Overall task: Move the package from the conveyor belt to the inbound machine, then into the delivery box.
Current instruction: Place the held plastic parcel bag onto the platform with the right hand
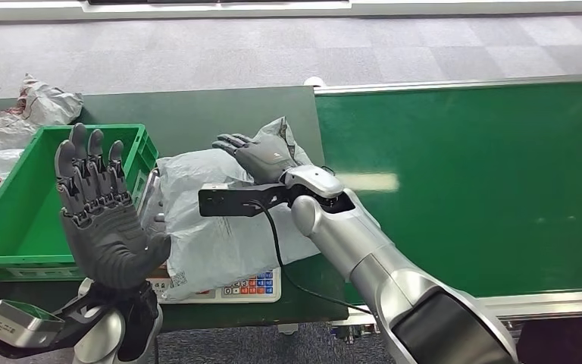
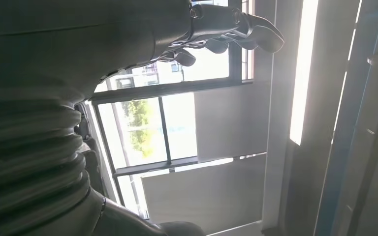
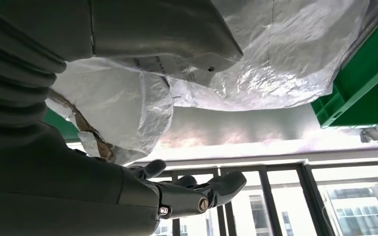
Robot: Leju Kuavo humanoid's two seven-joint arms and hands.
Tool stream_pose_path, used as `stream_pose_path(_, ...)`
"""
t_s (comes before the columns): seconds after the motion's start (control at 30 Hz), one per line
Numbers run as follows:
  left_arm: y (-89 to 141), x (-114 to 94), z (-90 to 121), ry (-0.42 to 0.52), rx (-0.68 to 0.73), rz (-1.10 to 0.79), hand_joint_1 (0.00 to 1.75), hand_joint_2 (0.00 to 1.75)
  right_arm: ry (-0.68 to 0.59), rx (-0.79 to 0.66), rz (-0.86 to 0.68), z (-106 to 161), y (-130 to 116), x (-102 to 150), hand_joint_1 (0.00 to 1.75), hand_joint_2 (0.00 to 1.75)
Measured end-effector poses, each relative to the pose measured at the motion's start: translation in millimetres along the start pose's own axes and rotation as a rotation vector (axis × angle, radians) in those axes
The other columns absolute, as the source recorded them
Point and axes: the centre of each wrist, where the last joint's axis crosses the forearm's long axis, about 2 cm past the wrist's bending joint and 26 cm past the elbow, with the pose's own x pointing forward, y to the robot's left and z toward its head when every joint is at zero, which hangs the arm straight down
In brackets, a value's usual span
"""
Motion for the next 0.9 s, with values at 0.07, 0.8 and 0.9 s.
stream_pose_path(0.07, 0, 1, 0, -0.002, -0.001, -0.004, 0.00, 1.75, 0.002, -0.021, 0.004, 1, 5, -1, 0.00, 0.00)
stream_pose_path(0.8, -8, -47, 29, 0.322, -0.161, -0.227, 0.00, 1.75, -0.228, -1.816, 0.575, 191, -91, 81, 0.00, 1.75)
stream_pose_path(0.9, -13, -72, 34, 0.537, -0.381, -0.490, 0.00, 1.75, -0.253, -1.877, 0.616, 210, -93, 94, 0.00, 1.75)
